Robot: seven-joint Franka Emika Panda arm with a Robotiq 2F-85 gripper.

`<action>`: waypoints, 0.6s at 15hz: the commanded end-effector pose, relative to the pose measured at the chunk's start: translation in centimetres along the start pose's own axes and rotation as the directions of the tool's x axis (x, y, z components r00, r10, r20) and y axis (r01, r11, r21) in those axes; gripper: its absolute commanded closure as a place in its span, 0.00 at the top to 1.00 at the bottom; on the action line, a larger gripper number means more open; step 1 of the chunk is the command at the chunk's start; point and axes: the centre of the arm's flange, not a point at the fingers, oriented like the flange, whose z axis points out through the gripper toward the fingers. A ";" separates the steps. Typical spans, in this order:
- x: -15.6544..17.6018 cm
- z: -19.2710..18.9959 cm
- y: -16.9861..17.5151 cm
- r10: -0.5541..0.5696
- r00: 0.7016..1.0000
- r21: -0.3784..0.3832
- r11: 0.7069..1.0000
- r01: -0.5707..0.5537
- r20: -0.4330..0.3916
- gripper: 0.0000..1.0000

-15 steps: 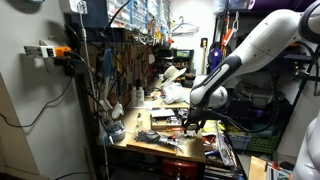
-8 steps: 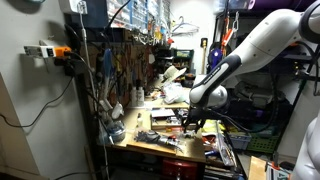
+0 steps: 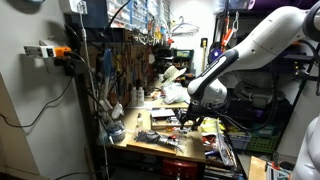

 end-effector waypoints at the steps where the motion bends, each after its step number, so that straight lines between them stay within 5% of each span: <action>1: -0.1 0.4 0.6 -0.018 1.000 0.032 0.999 0.018 0.005 0.45; 9: -0.4 1.0 1.9 -0.040 0.999 -0.027 0.999 0.041 0.019 0.45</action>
